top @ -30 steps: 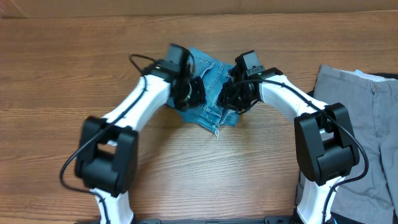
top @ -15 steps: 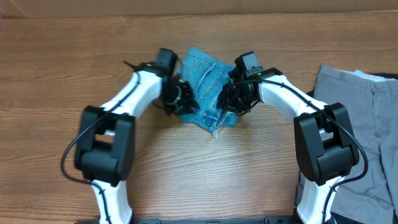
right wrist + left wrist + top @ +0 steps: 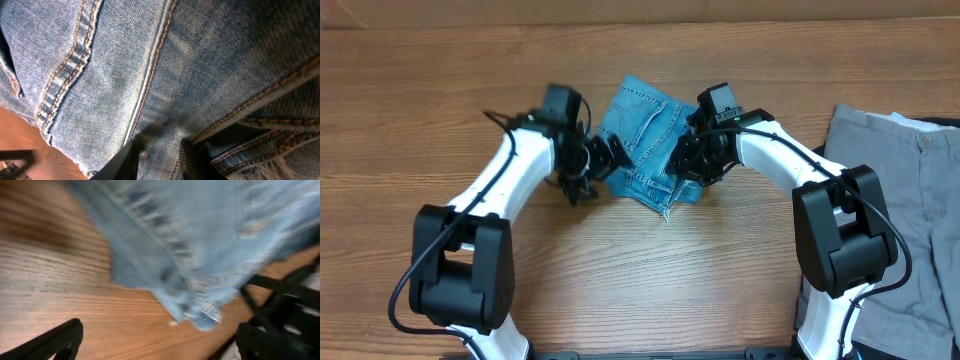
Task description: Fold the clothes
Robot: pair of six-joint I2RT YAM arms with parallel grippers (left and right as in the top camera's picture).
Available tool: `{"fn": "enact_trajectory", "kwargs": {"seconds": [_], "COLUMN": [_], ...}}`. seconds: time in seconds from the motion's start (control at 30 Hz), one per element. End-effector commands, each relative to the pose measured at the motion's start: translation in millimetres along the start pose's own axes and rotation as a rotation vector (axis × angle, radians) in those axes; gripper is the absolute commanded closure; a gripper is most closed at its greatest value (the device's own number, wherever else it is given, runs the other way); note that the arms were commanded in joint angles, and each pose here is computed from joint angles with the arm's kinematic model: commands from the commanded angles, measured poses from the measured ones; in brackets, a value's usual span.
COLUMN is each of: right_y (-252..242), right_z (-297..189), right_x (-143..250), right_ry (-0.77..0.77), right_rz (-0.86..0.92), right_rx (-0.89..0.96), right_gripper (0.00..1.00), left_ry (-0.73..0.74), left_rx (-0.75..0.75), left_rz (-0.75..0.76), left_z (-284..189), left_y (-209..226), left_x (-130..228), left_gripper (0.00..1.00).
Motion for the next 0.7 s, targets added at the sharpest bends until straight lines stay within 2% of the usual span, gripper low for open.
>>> {"fn": "enact_trajectory", "kwargs": {"seconds": [0.0, 0.2, 0.37, 0.53, 0.57, 0.67], "right_y": [-8.1, -7.4, -7.5, -6.4, -6.3, -6.6], "right_z": [8.3, 8.3, 8.3, 8.4, 8.4, 8.4], "right_x": [2.0, 1.2, 1.3, 0.2, 0.2, 0.4], "right_ry": [0.012, 0.009, 0.009, 0.004, 0.004, 0.005], "right_rz": [0.007, 0.005, 0.005, 0.002, 0.002, 0.003], "right_rx": [0.029, 0.026, 0.027, 0.022, 0.022, 0.023], "right_gripper": [0.69, 0.69, 0.69, 0.69, 0.69, 0.69], "left_ry": [0.006, -0.063, -0.109, -0.078, -0.07, -0.042], "left_rx": [-0.004, 0.076, 0.019, 0.045, 0.043, 0.025], "left_rz": [-0.113, -0.089, -0.116, -0.161, -0.167, -0.173], "left_z": [22.8, 44.0, 66.1, 89.5, 94.8, 105.0], "left_y": [17.5, 8.7, 12.0, 14.2, 17.2, 28.3], "left_x": [9.0, 3.6, 1.5, 0.5, 0.6, 3.3], "left_gripper": [0.0, 0.0, 0.0, 0.0, 0.05, 0.35]}}
Point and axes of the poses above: each gripper's point midway between its finger pads, its own z axis out along the fingers, its own y axis along the line the jaws close on, x = y × z, the point moved 1 cm from there along -z, back along the fingers, and after that the axes turned 14 degrees about z, right-handed, at the moved point
